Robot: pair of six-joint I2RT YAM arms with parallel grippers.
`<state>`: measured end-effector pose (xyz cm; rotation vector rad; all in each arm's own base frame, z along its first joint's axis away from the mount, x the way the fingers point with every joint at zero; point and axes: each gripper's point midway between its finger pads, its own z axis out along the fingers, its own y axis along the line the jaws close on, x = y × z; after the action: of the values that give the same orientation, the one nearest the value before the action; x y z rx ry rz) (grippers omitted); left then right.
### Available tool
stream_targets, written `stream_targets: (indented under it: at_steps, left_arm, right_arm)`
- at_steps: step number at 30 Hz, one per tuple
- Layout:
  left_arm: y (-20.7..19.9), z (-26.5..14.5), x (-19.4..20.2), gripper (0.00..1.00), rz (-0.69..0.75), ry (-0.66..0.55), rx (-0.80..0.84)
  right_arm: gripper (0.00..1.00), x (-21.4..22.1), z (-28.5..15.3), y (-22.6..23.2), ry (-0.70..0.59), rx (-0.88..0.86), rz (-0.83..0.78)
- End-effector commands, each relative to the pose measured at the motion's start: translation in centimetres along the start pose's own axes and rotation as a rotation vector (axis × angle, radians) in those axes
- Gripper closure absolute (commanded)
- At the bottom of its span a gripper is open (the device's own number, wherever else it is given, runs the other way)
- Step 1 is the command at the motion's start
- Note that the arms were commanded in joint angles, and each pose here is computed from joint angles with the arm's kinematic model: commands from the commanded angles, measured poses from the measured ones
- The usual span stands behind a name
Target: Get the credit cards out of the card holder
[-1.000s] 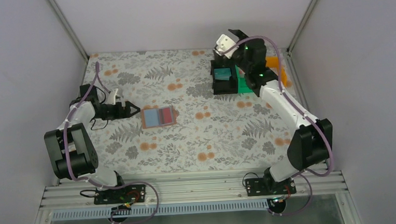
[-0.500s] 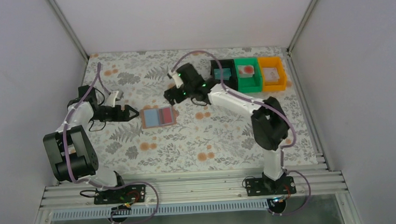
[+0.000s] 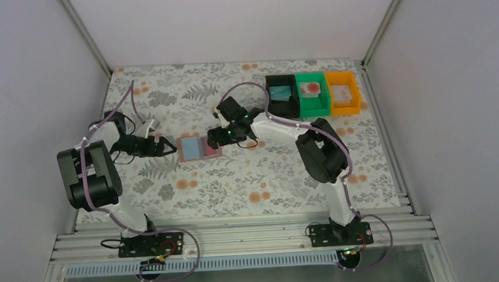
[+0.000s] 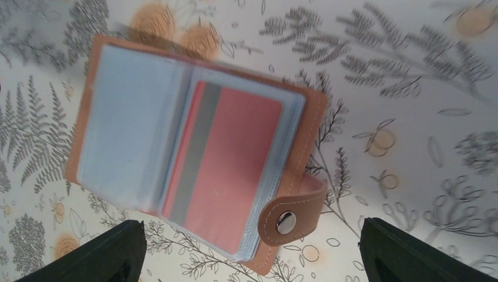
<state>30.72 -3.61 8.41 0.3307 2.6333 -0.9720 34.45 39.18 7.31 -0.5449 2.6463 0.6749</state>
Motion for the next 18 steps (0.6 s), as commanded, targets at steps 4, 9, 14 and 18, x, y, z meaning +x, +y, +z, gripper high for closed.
stream_targets:
  at_steps: [4,9,14,18]
  left_arm:
    - [-0.8,1.1,-1.0,0.00,0.007,-0.018,0.104]
    - [-1.7,4.5,0.5,0.02,-0.019,0.058,0.149]
    - [-1.4,6.1,0.7,0.05,-0.054,0.081,0.161]
    - [-1.7,6.7,-0.1,0.05,-0.045,0.065,0.165]
  right_arm:
    - [0.07,1.9,2.2,0.9,0.095,-0.043,0.048]
    - [0.08,1.6,2.5,-0.8,0.097,0.038,0.051]
    - [0.16,0.8,2.9,-1.7,0.093,0.034,0.063]
    - [0.28,0.8,3.3,-1.7,0.105,0.013,0.055]
